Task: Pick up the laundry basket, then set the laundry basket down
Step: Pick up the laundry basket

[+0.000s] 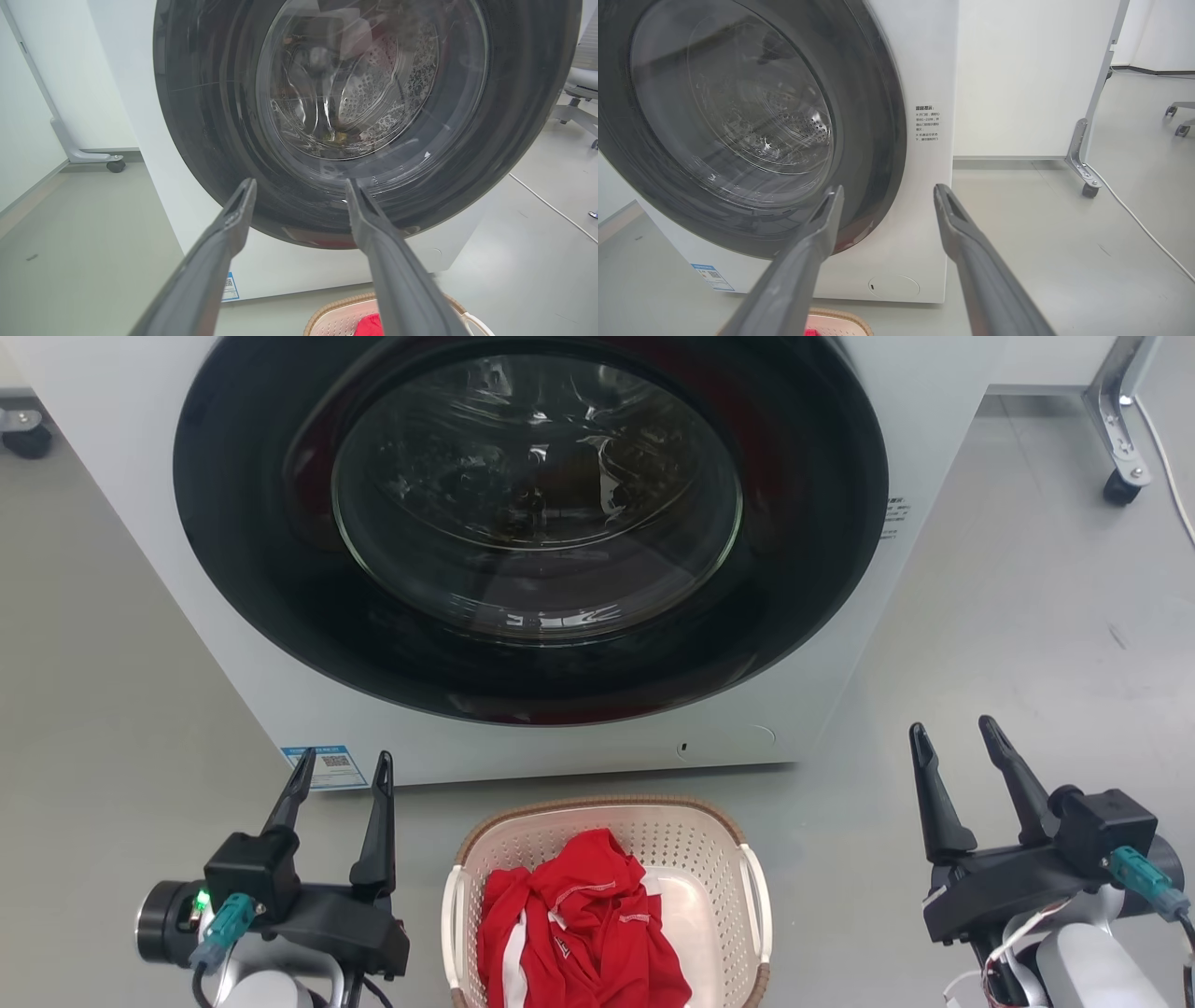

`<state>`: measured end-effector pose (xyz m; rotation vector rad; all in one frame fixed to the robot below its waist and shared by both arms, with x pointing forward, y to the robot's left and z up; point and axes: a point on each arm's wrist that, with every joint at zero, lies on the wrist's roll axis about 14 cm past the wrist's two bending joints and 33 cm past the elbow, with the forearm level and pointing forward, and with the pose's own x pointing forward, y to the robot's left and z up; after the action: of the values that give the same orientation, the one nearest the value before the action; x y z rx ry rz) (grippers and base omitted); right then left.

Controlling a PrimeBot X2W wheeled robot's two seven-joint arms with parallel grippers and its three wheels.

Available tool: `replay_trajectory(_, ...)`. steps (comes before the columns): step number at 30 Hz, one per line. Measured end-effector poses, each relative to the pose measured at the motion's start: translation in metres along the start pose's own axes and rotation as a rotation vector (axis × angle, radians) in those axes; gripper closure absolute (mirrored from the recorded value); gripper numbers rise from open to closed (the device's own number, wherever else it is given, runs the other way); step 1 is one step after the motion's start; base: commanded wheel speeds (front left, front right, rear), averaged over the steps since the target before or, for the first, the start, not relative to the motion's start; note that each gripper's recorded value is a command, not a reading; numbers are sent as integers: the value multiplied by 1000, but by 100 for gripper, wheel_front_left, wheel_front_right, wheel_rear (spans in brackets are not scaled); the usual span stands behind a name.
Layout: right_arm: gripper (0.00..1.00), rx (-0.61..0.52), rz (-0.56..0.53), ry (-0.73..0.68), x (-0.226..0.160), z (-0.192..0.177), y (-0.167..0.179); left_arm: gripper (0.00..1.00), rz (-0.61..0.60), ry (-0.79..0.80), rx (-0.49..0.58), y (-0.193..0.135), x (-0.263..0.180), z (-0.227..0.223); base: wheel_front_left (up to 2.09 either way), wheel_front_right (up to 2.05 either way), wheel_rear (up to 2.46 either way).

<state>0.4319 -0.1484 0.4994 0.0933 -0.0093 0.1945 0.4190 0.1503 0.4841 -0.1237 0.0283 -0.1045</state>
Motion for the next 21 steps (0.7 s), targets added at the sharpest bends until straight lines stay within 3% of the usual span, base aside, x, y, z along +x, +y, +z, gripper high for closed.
replay_trajectory(21, 0, 7, -15, -4, -26, 6, 8, 0, 42, -34, -6, 8, -34, 15, 0, 0, 0)
